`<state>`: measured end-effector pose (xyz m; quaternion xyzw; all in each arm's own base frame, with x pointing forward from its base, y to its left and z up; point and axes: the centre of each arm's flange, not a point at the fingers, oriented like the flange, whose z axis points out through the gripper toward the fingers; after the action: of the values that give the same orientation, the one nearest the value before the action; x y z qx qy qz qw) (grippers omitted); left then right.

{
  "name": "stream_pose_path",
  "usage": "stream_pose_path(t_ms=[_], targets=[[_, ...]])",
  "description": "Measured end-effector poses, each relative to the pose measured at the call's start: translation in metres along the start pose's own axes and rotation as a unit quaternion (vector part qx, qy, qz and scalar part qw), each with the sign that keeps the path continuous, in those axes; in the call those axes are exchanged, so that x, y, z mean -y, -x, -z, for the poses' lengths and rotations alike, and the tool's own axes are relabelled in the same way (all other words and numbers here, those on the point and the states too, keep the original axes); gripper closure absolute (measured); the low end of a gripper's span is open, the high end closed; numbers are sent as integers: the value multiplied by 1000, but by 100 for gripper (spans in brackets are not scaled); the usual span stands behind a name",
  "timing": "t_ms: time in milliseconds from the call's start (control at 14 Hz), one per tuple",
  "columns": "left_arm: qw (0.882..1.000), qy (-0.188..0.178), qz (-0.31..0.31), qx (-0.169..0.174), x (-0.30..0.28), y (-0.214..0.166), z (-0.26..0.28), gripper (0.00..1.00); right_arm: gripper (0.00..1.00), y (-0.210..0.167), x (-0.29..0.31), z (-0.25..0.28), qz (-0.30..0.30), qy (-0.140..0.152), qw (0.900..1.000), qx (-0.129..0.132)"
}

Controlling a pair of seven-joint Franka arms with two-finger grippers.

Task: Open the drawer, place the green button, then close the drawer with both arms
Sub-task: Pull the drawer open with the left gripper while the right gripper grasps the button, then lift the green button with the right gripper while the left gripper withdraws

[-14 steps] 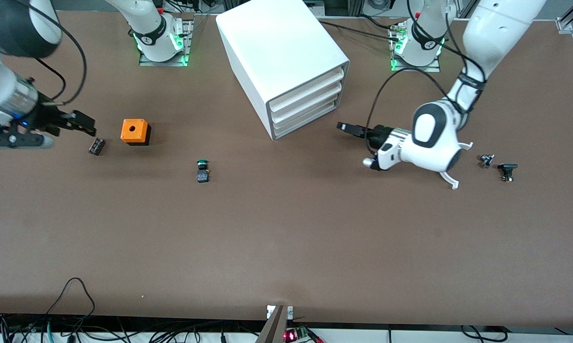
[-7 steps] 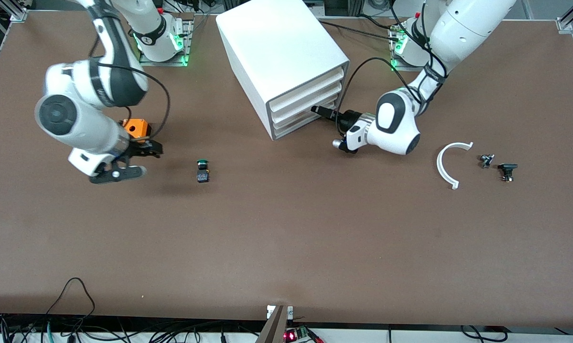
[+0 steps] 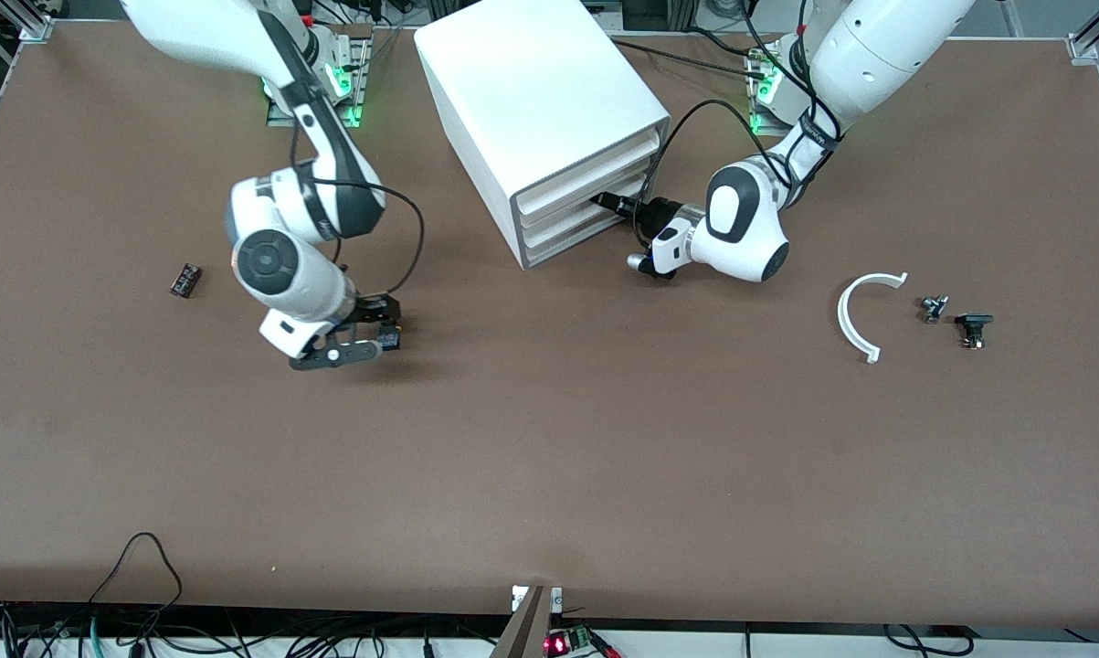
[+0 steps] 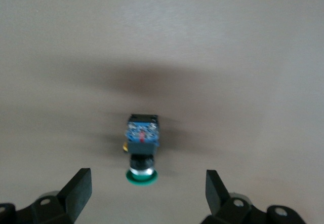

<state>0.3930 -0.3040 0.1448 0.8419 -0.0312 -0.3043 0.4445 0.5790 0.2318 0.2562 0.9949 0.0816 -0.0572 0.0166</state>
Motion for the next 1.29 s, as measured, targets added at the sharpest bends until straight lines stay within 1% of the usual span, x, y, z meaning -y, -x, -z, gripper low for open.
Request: stream_pose_path(t_ms=[143, 214, 286, 429, 571, 643, 714, 786, 929, 1000, 1071, 1143, 1214, 1286], targets=[[1000, 3, -1, -7, -2, -3, 5, 72, 0, -3, 6, -29, -7, 1, 1000, -5], [1000, 4, -2, -24, 0, -8, 19, 74, 0, -4, 5, -41, -8, 1, 1000, -8], [999, 6, -8, -48, 3, -15, 41, 75, 0, -3, 4, -52, -9, 2, 1000, -9], [995, 11, -21, -96, 11, -28, 93, 80, 0, 0, 4, -64, -12, 3, 1000, -8], [992, 12, -21, -123, 17, -35, 121, 80, 1, 3, 6, -72, -14, 3, 1000, -6], [990, 8, -16, -137, 18, -38, 128, 73, 4, 4, 8, -76, -15, 2, 1000, -4], [988, 2, -14, -152, 18, -42, 135, 66, 12, 6, 12, -80, -16, 2, 1000, -2], [986, -2, -13, -163, 16, -44, 140, 55, 28, 7, 16, -83, -17, 1, 1000, 1], [982, -8, -16, -188, 13, -48, 158, 35, 48, 8, 20, -83, -25, -1, 1000, -1], [979, -21, -26, -203, 11, -47, 176, 26, 48, 8, 21, -83, -26, -1, 1000, 0], [974, -47, -44, -219, 8, -45, 203, 19, 54, 7, 21, -82, -26, -2, 1000, -1], [966, -72, -61, -240, 4, -41, 240, 7, 58, 7, 21, -81, -26, -2, 1000, -2], [957, -92, -73, -267, 1, -33, 282, 0, 58, 5, 22, -79, -26, -3, 1000, -7], [946, -106, -81, -297, -2, -21, 324, 0, 58, 0, 23, -73, -24, -6, 1000, -16]])
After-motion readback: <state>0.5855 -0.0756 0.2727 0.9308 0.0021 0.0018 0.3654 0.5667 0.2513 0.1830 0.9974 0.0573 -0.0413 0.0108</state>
